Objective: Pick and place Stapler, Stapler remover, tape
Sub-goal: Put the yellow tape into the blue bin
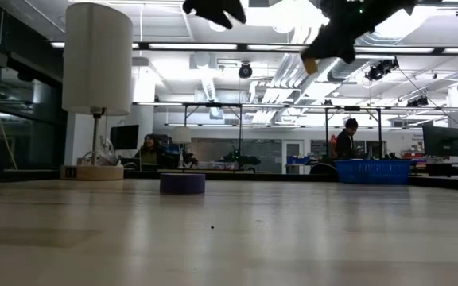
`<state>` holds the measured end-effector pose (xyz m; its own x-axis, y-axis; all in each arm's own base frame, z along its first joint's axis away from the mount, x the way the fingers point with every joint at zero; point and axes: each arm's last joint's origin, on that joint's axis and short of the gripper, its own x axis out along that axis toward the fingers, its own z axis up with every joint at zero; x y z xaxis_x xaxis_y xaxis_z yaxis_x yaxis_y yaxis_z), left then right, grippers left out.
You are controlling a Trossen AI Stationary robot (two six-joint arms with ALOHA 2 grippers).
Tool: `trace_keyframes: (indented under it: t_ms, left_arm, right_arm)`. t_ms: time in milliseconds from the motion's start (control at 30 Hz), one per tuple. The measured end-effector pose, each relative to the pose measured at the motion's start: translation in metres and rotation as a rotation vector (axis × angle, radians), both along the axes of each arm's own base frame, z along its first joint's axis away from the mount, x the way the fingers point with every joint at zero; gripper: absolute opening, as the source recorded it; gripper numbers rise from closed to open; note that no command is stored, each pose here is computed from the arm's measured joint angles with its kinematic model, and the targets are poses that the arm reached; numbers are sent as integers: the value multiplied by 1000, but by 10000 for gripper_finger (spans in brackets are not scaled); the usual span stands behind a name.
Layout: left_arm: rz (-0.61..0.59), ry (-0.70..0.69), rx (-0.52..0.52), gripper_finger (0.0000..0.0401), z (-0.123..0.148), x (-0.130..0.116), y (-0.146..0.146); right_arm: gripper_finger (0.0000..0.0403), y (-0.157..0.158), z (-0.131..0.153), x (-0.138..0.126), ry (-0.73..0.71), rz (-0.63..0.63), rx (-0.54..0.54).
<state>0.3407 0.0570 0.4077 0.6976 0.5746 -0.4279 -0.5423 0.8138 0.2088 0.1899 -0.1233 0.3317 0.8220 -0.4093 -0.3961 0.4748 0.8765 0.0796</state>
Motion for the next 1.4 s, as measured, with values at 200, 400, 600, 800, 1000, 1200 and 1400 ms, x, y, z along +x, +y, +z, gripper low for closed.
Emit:
trace_keyframes:
  t_ms: [200,400,600,800,1000,1200,1400]
  left_arm:
    - [5,37,-2,259,-1,-5,0]
    - [12,78,-2,259,-4,-7,0]
    - [30,152,1,259,-9,-11,0]
    - [33,235,-5,259,-15,-16,-1]
    - [39,327,-9,259,-21,-22,-2]
    - [62,413,4,259,-26,-28,-2]
    - [62,429,2,259,-27,-30,-2]
  right_arm:
    - [34,-23,-8,-14,163,-213,116]
    - [34,-51,-29,-25,279,-387,309]
    - [34,-80,-54,-35,367,-538,470]
    - [34,-114,-67,-37,383,-625,573]
    - [34,-145,-75,-29,532,-704,607]
    - [34,-162,-89,-34,756,-781,661]
    - [34,-171,-106,-51,784,-793,791]
